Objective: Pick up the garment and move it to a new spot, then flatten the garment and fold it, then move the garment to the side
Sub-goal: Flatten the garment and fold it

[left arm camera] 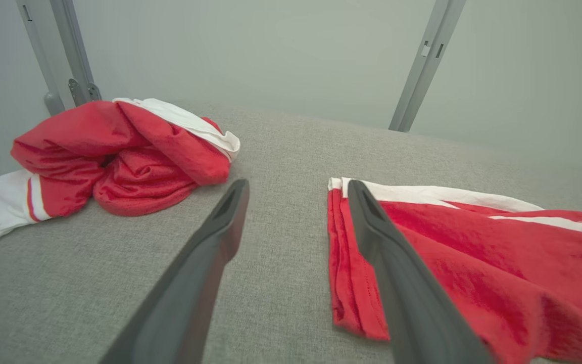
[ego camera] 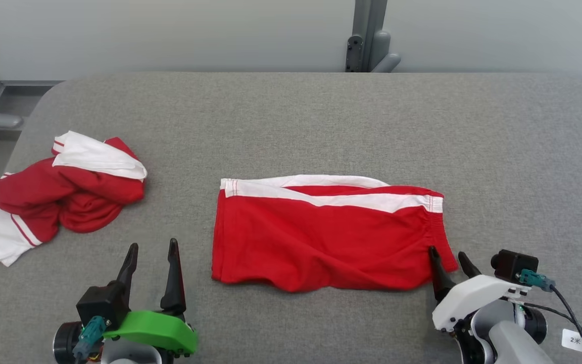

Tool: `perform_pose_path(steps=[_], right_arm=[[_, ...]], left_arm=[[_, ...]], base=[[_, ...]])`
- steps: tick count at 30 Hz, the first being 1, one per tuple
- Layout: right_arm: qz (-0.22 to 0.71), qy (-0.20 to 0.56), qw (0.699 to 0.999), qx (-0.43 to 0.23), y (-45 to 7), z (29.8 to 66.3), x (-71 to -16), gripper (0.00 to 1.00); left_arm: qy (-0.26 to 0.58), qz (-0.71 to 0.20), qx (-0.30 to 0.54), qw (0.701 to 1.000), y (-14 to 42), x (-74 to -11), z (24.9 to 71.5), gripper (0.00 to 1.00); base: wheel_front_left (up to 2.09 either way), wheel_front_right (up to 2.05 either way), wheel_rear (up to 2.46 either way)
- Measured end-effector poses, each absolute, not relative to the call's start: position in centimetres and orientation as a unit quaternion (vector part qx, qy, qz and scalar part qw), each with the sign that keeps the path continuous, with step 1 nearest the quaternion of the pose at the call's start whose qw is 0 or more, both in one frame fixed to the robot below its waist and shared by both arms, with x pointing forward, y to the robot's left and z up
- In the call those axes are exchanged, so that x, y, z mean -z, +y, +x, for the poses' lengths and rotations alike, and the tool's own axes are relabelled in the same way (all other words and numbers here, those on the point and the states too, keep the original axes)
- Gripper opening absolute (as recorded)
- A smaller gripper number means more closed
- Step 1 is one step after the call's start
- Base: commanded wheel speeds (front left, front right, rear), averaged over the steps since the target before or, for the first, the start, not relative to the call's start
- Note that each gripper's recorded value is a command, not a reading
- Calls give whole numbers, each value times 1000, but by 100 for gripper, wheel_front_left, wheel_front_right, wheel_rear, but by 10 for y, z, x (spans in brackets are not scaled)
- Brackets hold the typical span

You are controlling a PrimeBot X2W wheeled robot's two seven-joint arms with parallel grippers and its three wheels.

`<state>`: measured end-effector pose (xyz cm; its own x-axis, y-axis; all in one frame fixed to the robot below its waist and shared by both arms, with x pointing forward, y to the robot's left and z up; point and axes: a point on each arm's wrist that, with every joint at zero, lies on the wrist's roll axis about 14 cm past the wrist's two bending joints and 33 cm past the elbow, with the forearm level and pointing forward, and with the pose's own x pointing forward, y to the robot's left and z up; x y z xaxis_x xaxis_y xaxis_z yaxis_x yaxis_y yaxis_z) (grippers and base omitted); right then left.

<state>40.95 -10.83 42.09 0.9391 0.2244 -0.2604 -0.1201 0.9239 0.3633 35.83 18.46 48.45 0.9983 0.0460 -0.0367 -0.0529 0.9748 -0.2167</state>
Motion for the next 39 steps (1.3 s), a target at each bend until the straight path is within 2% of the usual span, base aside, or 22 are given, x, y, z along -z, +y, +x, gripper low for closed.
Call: perform_pose_path(steps=[6,7,8,9,11,12,13,14,20,31,36,39], right_arm=[[258,194,943,-77,-90,412,-403,100],[270,197,940,-75,-88,412,-402,80],[277,198,937,-75,-87,413,-402,80],[284,200,935,-74,-85,413,-402,47],[293,200,932,-73,-83,413,-402,31],[295,199,932,-73,-82,412,-402,21],[295,198,932,-74,-82,413,-403,7],[296,195,932,-73,-82,413,-404,0],[297,166,939,-57,-100,419,-419,0],[274,119,953,47,-208,411,-429,0],[277,109,953,52,-217,411,-435,0],[279,104,954,33,-206,414,-442,0]], left_arm=[[21,-107,-48,993,199,-478,349,100],[21,-108,-51,993,200,-478,348,100],[21,-107,-51,993,201,-477,348,100],[21,-108,-51,993,201,-477,348,100],[22,-108,-51,993,201,-476,347,100],[22,-107,-51,993,200,-476,347,100],[23,-104,-48,993,200,-475,348,100],[23,-102,-48,993,200,-475,348,100],[28,-104,-23,994,184,-472,353,100],[22,-111,37,993,145,-478,366,100],[19,-111,49,992,138,-480,370,100],[18,-110,52,992,136,-481,371,100]], base=[[0,0,0],[0,0,0],[0,0,0],[0,0,0],[0,0,0],[0,0,0],[0,0,0],[0,0,0],[0,0,0],[0,0,0],[0,0,0],[0,0,0]])
